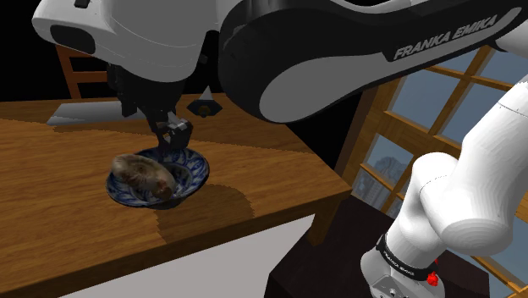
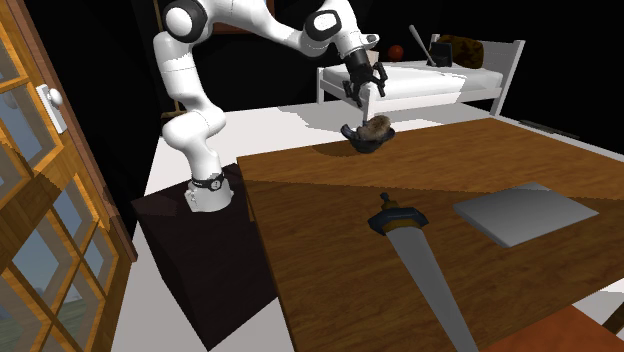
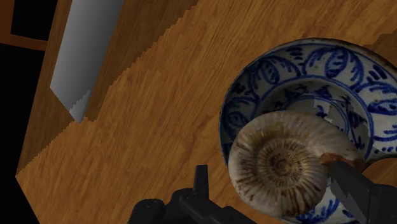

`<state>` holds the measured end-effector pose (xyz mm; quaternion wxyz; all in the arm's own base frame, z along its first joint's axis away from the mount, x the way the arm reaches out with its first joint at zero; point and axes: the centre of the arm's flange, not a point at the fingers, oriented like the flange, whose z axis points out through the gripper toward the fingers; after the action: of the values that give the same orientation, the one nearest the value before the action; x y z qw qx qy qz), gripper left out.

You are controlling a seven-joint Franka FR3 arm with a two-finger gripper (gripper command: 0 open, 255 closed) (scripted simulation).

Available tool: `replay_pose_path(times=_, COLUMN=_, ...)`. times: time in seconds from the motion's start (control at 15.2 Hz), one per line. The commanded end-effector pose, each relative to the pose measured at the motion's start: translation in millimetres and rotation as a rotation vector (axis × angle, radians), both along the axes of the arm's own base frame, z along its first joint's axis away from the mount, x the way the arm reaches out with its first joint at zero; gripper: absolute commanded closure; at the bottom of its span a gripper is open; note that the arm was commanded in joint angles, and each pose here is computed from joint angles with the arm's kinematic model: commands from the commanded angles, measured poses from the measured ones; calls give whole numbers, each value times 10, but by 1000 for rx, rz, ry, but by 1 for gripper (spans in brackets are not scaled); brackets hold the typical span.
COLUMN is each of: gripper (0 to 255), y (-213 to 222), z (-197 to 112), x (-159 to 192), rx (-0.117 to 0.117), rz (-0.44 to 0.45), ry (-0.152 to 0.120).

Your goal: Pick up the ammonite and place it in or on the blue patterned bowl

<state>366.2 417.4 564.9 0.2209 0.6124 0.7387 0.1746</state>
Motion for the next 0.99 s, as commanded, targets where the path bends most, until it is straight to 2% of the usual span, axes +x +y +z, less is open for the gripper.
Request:
replay_pose_path(times=0.0, gripper=0, y=0, z=0, x=0, rx=0, rz=0, ry=0)
replay_pose_path(times=0.13, gripper=0, y=0, z=1, x=1, rx=0, rz=0, ry=0)
replay_pose_path(times=0.4, gripper=0, y=7, z=422, x=-269, rx=0, rz=0, ry=0)
replay_pose_path(times=0.92, gripper=0, y=7, z=421, x=-269, rx=0, rz=0, ry=0)
